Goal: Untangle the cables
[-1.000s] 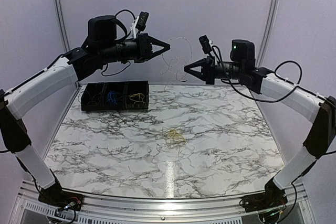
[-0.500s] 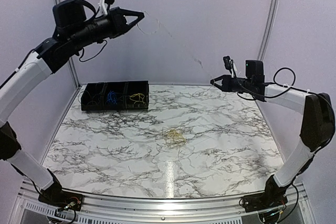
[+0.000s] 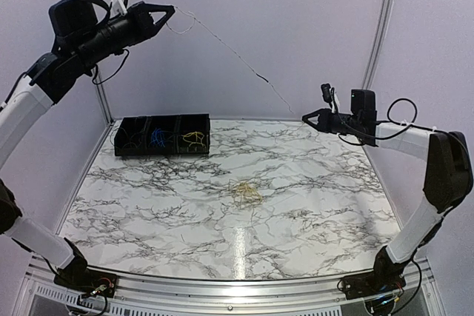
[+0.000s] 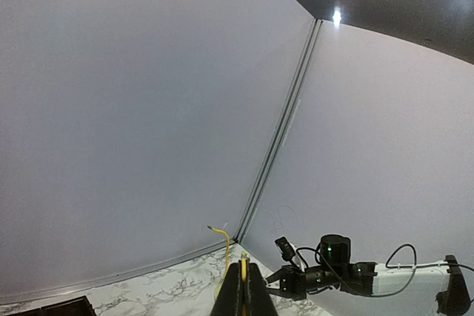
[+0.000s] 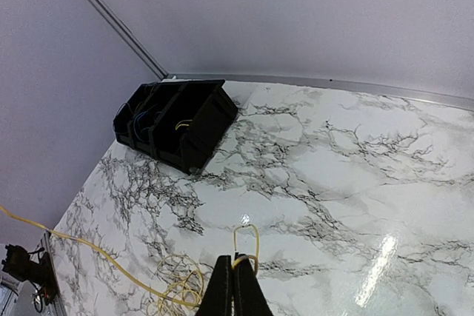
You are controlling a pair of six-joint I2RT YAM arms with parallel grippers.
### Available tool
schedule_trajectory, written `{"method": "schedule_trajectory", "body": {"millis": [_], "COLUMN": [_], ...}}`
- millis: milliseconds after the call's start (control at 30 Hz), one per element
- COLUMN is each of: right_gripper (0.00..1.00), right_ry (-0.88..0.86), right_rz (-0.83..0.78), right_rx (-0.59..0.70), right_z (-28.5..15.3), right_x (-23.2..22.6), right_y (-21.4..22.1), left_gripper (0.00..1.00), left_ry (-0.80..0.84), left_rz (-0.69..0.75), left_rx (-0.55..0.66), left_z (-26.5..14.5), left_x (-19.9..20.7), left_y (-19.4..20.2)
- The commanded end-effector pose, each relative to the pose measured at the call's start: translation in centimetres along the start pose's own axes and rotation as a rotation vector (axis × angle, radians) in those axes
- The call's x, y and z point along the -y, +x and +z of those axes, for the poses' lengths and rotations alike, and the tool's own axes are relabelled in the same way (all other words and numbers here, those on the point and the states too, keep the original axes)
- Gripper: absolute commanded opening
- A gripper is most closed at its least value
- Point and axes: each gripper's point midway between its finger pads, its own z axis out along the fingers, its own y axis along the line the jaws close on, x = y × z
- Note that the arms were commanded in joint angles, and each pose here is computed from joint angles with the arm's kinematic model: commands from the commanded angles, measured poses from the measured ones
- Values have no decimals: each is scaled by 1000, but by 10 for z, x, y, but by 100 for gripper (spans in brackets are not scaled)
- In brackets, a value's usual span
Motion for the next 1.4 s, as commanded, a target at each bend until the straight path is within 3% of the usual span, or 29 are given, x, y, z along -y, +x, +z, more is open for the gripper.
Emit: {"method": "schedule_trajectory", "body": {"millis": [0,267,600,833,967,1033,1133,1200,1367], "right_gripper": [0,0,0,0,0,12,45,52,56], "right_ry": [-80,-219,-367,-341,-290,-273,-263,-258,-265], "right_rz": [-98,-258,-375,-407,-482,-530,-540,-525,-531], "right_rx": [24,34,66,205,331,364,347,324,286], "right_z": [4,51,182,269,304,315,315,304,262], "right_x": [-36,-118,-180,-163,-145,-142,-140,-134,-128], "right_y": [-20,-35,-34,-41,-23,-11,-10,-20,-58], "left_gripper": [0,0,0,0,0,0,0,0,0], "left_ry": [-70,-223,-347,-563,-742,-807,-845,-846,-837], "left_rz": [-26,-139,-61,32,22,22,30,3,-111], "left_rx": [18,-27,-28,-103,-123,-118,-122,-106,-52], "left_z": [10,35,22,14,11,9,15,19,30], "left_x": [-22,-88,-116,-169,-210,-224,-247,-263,-305], "left_y": [-1,24,23,68,100,107,112,111,113]}}
